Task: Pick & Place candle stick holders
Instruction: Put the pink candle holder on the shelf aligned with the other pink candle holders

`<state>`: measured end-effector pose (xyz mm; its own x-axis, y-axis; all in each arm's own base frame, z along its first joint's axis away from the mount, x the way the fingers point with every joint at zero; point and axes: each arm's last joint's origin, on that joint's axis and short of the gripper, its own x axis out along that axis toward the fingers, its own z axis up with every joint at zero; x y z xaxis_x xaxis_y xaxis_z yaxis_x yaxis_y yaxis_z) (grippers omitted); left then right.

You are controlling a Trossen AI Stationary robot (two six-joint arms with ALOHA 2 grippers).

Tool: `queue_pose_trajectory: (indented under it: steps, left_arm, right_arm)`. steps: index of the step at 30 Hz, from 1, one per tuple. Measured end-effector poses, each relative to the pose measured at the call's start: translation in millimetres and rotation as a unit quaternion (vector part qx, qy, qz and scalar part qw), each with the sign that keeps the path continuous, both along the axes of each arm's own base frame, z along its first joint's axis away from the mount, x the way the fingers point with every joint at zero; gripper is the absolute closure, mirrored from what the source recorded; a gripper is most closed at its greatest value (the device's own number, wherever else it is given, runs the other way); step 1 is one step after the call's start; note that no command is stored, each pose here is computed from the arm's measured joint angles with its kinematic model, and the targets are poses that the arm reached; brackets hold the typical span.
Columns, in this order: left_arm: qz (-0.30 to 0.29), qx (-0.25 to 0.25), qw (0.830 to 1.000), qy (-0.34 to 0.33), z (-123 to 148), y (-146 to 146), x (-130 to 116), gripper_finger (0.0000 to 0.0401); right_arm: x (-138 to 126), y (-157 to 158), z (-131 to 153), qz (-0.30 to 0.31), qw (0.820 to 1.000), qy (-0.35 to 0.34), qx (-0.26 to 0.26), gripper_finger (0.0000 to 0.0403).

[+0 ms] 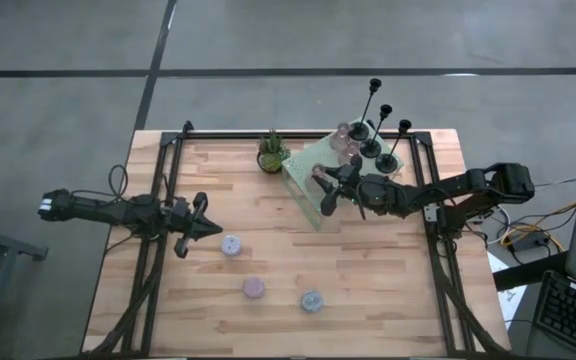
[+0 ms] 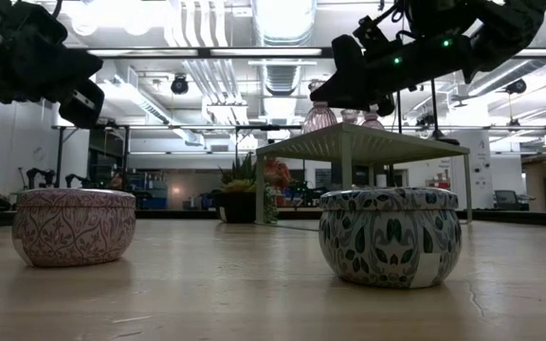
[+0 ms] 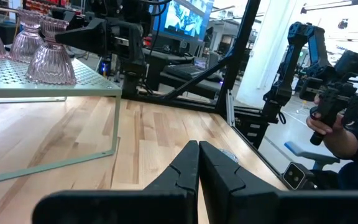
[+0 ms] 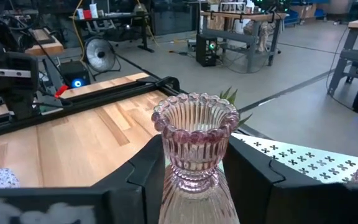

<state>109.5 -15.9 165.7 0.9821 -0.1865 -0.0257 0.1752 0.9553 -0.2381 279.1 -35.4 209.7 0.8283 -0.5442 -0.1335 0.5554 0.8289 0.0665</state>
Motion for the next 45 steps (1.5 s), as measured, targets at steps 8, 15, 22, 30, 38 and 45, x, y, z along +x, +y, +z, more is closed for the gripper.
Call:
queue_pose_trajectory:
  steps: [8,15,22,30,38,45]
  left_arm:
    - [0.000,0.000,1.000,0.000,0.0,0.0,0.0,0.0387]
    - [0.000,0.000,1.000,0.001,-0.2,0.0,0.0,0.0387]
    - [0.000,0.000,1.000,0.001,-0.3,0.0,0.0,0.0387]
    - [0.000,0.000,1.000,0.001,-0.4,0.0,0.0,0.0387]
    - [0.000,0.000,1.000,0.000,-0.4,0.0,0.0,0.0387]
    - [0.000,0.000,1.000,0.001,-0.4,0.0,0.0,0.0387]
  right_arm:
    - [-2.0,0.2,-1.7,0.000,1.000,0.010,-0.001,0.0270]
    - [-13.6,1.1,3.2,0.000,1.000,0.004,0.012,0.0280]
    - [-32.6,3.0,14.7,-0.002,0.999,0.040,0.023,0.0294]
    - [-48.4,4.2,17.4,-0.007,0.997,0.055,0.045,0.0295]
    - [-65.3,5.3,11.7,-0.013,0.998,0.050,0.044,0.0296]
    - [-81.3,7.1,13.4,-0.017,0.999,0.032,0.038,0.0296]
